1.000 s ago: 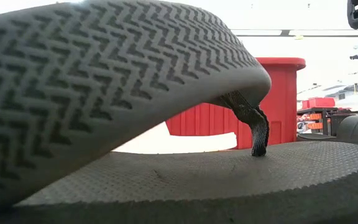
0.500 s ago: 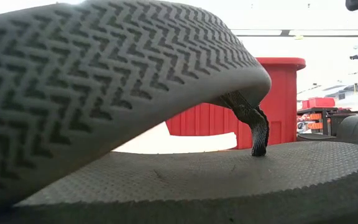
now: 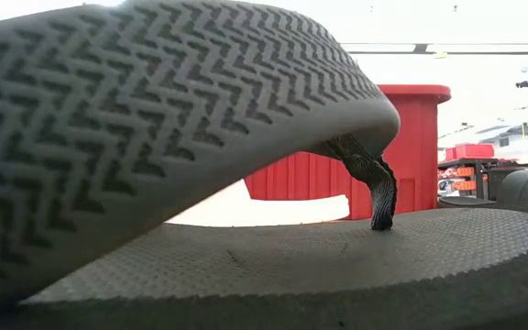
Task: Pick and place slides into bin
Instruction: Put the left black slide in the red bin
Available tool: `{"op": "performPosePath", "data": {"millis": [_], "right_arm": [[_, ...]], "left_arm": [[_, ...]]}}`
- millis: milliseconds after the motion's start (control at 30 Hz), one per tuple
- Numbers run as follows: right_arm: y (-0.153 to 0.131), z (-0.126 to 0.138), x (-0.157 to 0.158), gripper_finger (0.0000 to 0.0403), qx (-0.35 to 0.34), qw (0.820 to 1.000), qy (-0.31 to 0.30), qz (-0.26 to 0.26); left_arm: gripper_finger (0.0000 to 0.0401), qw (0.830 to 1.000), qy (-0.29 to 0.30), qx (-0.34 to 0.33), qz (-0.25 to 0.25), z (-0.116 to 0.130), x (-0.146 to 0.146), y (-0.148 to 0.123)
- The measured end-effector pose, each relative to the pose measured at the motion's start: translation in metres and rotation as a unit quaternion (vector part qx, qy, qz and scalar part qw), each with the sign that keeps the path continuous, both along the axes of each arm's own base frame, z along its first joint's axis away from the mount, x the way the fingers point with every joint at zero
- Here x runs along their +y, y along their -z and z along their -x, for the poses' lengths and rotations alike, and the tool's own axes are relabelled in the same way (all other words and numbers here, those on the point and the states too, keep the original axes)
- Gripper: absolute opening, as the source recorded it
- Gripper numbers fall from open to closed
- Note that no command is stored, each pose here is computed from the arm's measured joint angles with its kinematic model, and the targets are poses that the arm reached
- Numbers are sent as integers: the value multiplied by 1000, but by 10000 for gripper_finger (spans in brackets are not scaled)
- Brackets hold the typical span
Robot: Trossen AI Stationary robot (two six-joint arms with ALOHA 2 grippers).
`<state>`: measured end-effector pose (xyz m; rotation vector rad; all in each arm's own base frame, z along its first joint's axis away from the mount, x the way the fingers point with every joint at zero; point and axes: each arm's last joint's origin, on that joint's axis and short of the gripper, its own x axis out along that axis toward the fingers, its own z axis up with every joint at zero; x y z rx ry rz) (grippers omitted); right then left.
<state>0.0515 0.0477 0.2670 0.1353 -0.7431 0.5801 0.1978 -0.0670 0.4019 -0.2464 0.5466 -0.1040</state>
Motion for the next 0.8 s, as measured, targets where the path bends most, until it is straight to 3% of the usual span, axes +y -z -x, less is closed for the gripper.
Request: {"op": "performPosePath", "data": {"millis": [133,367,567,667,800], "right_arm": [[-38,-10,2,175,145,989,31,-27],[-90,-53,44,175,277,961,23,8],[-114,-100,91,175,342,940,2,-11],[-131,-119,110,175,343,939,0,-15],[-142,-144,136,175,334,942,18,18]], "left_arm": [[179,1000,-2,-7,2,-2,0,-1],[177,1000,-1,-5,1,-2,-1,-1],[179,998,-22,54,36,4,1,8],[176,993,-30,103,41,10,0,15],[173,988,-43,141,51,15,-1,20]]}}
